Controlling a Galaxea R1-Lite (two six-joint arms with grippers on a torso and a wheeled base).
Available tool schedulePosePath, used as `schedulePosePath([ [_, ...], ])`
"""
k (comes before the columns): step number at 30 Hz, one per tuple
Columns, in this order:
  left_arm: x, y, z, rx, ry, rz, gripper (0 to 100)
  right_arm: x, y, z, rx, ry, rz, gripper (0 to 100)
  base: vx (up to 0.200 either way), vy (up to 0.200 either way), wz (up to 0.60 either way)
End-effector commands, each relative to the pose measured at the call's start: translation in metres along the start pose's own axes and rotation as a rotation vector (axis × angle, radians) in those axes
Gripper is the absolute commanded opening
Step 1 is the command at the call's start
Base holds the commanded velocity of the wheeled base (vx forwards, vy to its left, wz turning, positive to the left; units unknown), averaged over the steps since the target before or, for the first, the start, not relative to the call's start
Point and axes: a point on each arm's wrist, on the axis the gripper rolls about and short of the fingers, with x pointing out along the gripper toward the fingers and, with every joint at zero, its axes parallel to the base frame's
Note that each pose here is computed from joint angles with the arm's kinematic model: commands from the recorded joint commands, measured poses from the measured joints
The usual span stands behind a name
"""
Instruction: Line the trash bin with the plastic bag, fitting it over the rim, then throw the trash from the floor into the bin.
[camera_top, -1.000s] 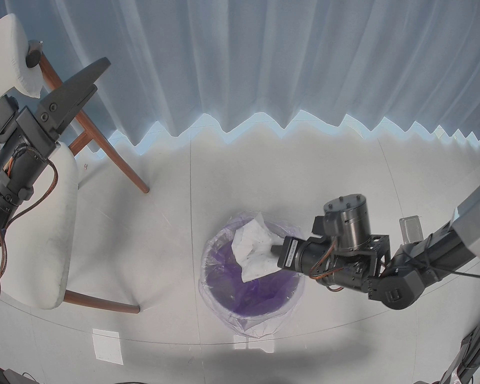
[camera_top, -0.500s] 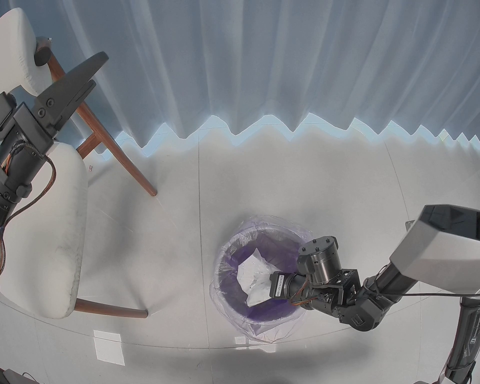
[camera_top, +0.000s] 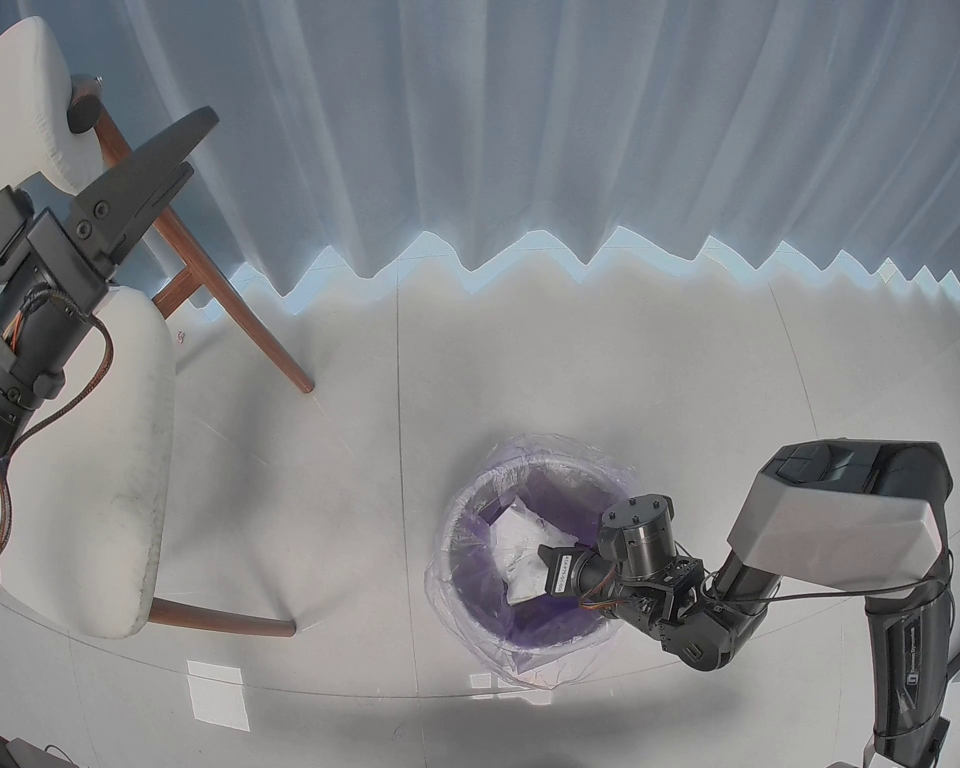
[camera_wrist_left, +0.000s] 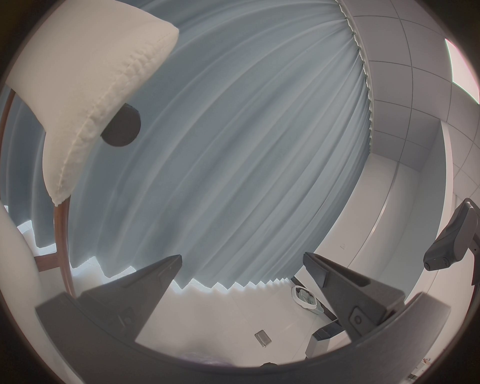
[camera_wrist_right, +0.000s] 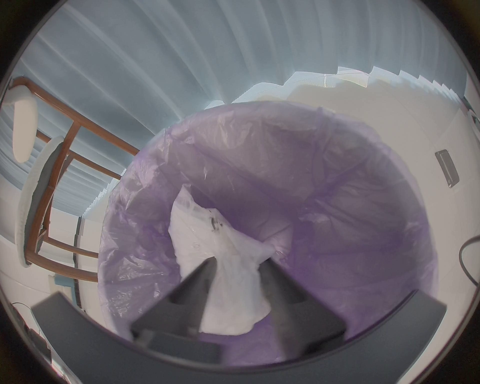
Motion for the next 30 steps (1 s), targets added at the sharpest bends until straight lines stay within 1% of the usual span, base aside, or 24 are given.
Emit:
schedulePosePath([
  [1, 0.0, 0.0, -0.001, -0.001, 0.002, 0.0, 100, 0.002, -0.002, -0.003, 0.002, 0.006, -0.004, 100, 0.0, 0.0, 0.0],
  [6, 0.0, 0.0, -0.001, -0.001, 0.002, 0.0, 100, -0.014, 0.007, 0.015, 0.01, -0.055, 0.033, 100, 0.0, 0.0, 0.0],
  [7, 0.0, 0.0, -0.001, -0.001, 0.002, 0.0, 100, -0.015, 0.008, 0.015, 0.01, -0.056, 0.035, 100, 0.0, 0.0, 0.0],
  [8, 0.0, 0.0, -0.001, -0.002, 0.004, 0.0, 100, -0.027, 0.014, 0.026, 0.01, -0.08, 0.054, 100, 0.0, 0.0, 0.0],
  [9, 0.0, 0.0, -0.001, -0.001, 0.002, 0.0, 100, -0.03, 0.015, 0.028, 0.01, -0.085, 0.06, 100, 0.0, 0.0, 0.0],
  [12, 0.0, 0.0, -0.001, 0.001, 0.002, 0.0, 100, -0.063, 0.027, 0.045, 0.011, -0.128, 0.105, 100, 0.0, 0.0, 0.0],
  [16, -0.001, 0.0, -0.001, -0.001, 0.003, 0.001, 100, -0.099, 0.026, 0.059, 0.019, -0.161, 0.124, 100, 0.0, 0.0, 0.0],
  [18, -0.001, 0.0, -0.002, -0.002, 0.006, 0.0, 100, -0.131, 0.023, 0.07, 0.028, -0.205, 0.129, 100, 0.0, 0.0, 0.0],
  [19, -0.001, 0.0, -0.003, -0.004, 0.01, 0.002, 100, -0.145, 0.02, 0.075, 0.035, -0.226, 0.12, 100, 0.0, 0.0, 0.0],
  [20, -0.001, 0.0, -0.003, -0.004, 0.01, 0.002, 100, -0.145, 0.02, 0.075, 0.035, -0.226, 0.12, 100, 0.0, 0.0, 0.0],
  [21, -0.002, 0.0, -0.003, -0.004, 0.011, 0.003, 100, -0.17, 0.014, 0.081, 0.043, -0.264, 0.095, 100, 0.0, 0.0, 0.0],
  [22, -0.003, 0.0, -0.003, -0.005, 0.013, 0.004, 100, -0.186, 0.007, 0.085, 0.046, -0.298, 0.06, 100, 0.0, 0.0, 0.0],
  [23, -0.003, 0.0, -0.003, -0.005, 0.013, 0.004, 100, -0.186, 0.007, 0.085, 0.046, -0.298, 0.06, 100, 0.0, 0.0, 0.0],
  [24, -0.004, -0.001, -0.002, -0.001, 0.009, 0.0, 100, -0.212, -0.008, 0.091, 0.026, -0.364, -0.004, 100, 0.0, 0.0, 0.0],
  [25, -0.005, -0.003, -0.001, 0.006, 0.004, -0.002, 100, -0.224, -0.015, 0.091, 0.01, -0.392, -0.027, 100, 0.0, 0.0, 0.0],
  [26, -0.005, -0.003, 0.0, 0.008, 0.003, -0.003, 100, -0.226, -0.016, 0.092, 0.008, -0.398, -0.031, 100, 0.0, 0.0, 0.0],
  [27, -0.007, -0.006, 0.001, 0.033, 0.0, -0.009, 100, -0.25, -0.031, 0.091, -0.025, -0.453, -0.07, 100, 0.0, 0.0, 0.0],
  [28, -0.008, -0.007, 0.0, 0.054, 0.002, -0.011, 100, -0.263, -0.039, 0.087, -0.046, -0.474, -0.094, 100, 0.0, 0.0, 0.0],
  [29, -0.009, -0.007, -0.002, 0.08, 0.011, -0.008, 100, -0.276, -0.045, 0.084, -0.066, -0.497, -0.112, 100, 0.0, 0.0, 0.0],
  [30, -0.009, -0.007, -0.002, 0.08, 0.011, -0.008, 100, -0.276, -0.045, 0.084, -0.066, -0.497, -0.112, 100, 0.0, 0.0, 0.0],
])
